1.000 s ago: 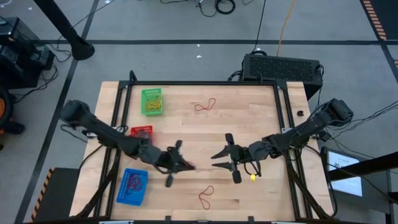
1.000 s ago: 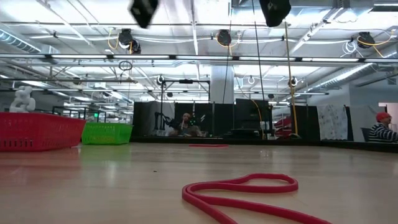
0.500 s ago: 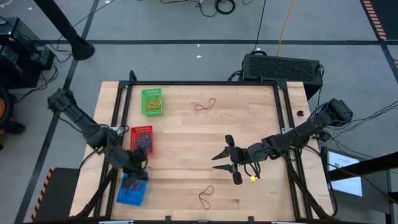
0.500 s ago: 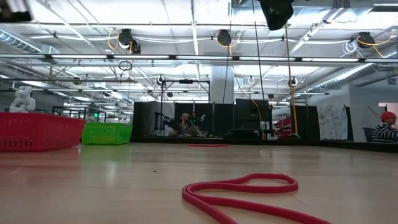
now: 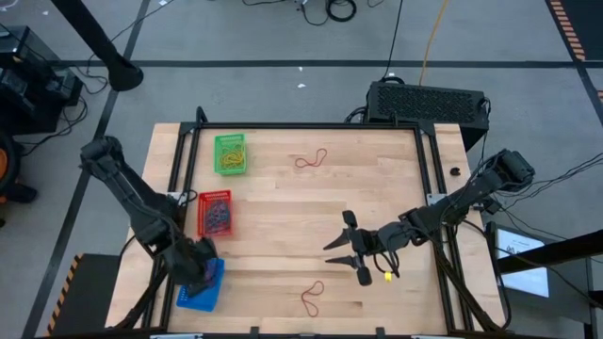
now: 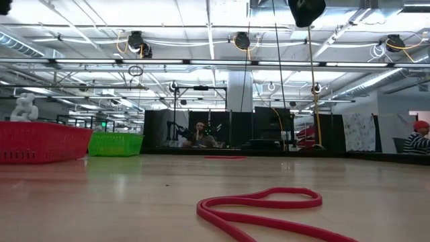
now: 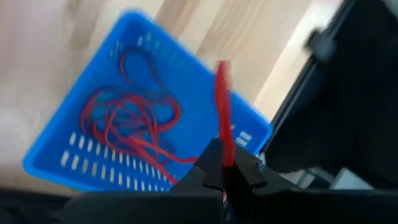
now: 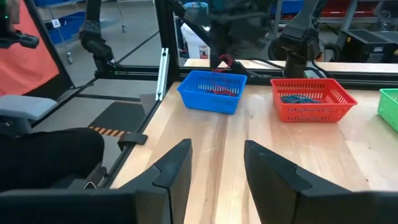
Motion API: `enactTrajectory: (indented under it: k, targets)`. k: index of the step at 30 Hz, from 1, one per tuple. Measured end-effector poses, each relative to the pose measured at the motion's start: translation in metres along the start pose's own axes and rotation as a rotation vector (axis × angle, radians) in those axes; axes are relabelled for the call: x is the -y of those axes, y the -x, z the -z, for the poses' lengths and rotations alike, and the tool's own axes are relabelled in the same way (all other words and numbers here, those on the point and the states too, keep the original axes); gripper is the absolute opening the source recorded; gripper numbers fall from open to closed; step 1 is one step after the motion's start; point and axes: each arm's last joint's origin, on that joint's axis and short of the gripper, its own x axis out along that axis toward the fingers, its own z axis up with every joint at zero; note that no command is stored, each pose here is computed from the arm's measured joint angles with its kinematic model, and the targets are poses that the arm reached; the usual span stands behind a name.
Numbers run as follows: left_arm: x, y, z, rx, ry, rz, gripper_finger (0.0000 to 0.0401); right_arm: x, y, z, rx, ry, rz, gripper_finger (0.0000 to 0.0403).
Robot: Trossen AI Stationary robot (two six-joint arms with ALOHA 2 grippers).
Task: Sort rubber bands into baskets
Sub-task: Put the red rubber band into the blue bin
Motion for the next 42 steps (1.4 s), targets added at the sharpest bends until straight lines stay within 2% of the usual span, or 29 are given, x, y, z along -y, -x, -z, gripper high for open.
enactTrajectory:
  k: [5,9,19,22,26,29,35,38,42]
  targets:
    - [0.002,-0.017,0.003,-0.101,0.019,-0.067,0.0000,0.000,0.000,0.000,0.001,0.000,0.001,0.0139]
    - [0.003,-0.027,0.002,-0.116,0.020,-0.102,0.0019,0.000,0.000,0.000,0.001,-0.001,0.001,0.0139]
    - [0.003,-0.030,0.003,-0.164,-0.002,-0.109,0.0105,0.000,0.000,0.000,0.001,-0.007,0.001,0.0139]
    - [0.003,-0.030,0.003,-0.209,-0.019,-0.098,0.0117,0.000,0.000,0.000,0.001,-0.004,0.001,0.0139]
    - [0.003,-0.028,-0.002,-0.203,-0.002,-0.084,0.0120,0.000,0.000,0.000,0.001,-0.002,0.001,0.0139]
    - [0.008,-0.028,-0.009,-0.182,-0.015,-0.023,0.0120,0.000,0.000,0.000,0.001,-0.006,0.002,0.0139]
    - [0.033,-0.017,-0.027,-0.071,-0.087,0.208,0.0120,0.000,0.000,0.000,0.001,-0.018,0.001,0.0139]
    - [0.050,-0.006,-0.037,0.073,-0.199,0.323,0.0121,0.000,0.000,0.000,0.000,-0.018,0.002,0.0139]
    - [0.069,0.006,-0.047,0.335,-0.434,0.441,0.0121,0.000,0.000,0.000,0.001,-0.012,0.002,0.0139]
